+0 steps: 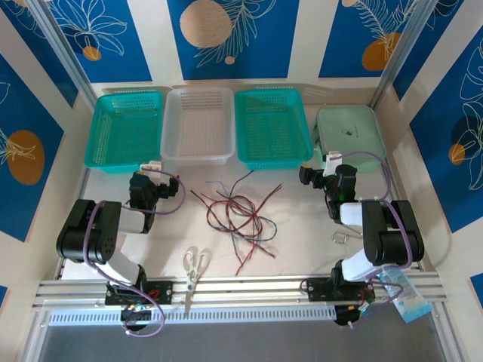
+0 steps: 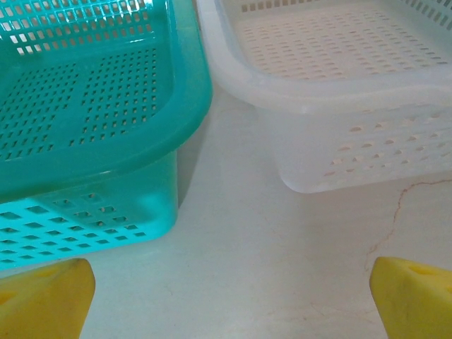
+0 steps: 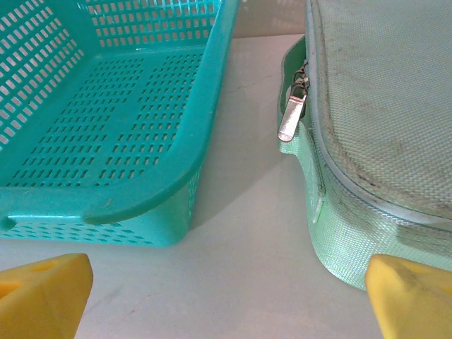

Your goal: Untangle the cables

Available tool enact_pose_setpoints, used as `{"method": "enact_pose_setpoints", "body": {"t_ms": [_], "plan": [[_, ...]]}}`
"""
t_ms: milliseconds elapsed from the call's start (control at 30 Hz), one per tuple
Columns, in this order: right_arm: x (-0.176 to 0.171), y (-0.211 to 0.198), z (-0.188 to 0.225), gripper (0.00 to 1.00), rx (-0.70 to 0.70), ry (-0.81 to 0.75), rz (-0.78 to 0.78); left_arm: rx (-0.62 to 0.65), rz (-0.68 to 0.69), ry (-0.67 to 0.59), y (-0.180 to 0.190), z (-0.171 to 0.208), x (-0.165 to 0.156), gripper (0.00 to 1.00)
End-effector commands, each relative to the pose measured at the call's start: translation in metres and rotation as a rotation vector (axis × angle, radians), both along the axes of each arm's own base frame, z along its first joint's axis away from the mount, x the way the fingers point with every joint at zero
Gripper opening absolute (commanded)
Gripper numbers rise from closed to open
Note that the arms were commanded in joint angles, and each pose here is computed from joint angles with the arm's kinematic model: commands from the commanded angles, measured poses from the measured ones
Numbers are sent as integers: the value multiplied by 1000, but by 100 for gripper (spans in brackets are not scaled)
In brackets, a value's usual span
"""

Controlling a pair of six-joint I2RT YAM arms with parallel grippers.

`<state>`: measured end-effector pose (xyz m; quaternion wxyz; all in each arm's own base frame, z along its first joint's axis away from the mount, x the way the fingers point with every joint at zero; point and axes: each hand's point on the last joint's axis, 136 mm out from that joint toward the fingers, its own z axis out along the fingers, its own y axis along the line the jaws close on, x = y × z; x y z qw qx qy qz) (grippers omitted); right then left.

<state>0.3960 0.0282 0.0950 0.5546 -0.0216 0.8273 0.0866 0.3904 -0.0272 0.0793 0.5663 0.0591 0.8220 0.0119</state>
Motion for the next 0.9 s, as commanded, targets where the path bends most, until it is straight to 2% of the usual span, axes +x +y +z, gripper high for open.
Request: {"method": "enact_pose_setpoints", "body": {"t_ms": [0,167,333,500,767,867], "plan": [[1,2,1,99,13,-1,7,-9,30,-33,6,13,6,100],[1,2,0,99,14,1,7,-7,33,-40,7,14,5,99],[-3,1,4,99,19,-26,8,-14,65,-139,13,35,-13,99],[-15,-28,25,99,9,-29,-187,-33,135,-223,26,65,-36,99],[-55,-30,71,99,30,-18,-247,-149,210,-90,30,91,-45,99],[-75,-46,81,99,59,15,-376,-199,254,10,31,95,-55,100]]}}
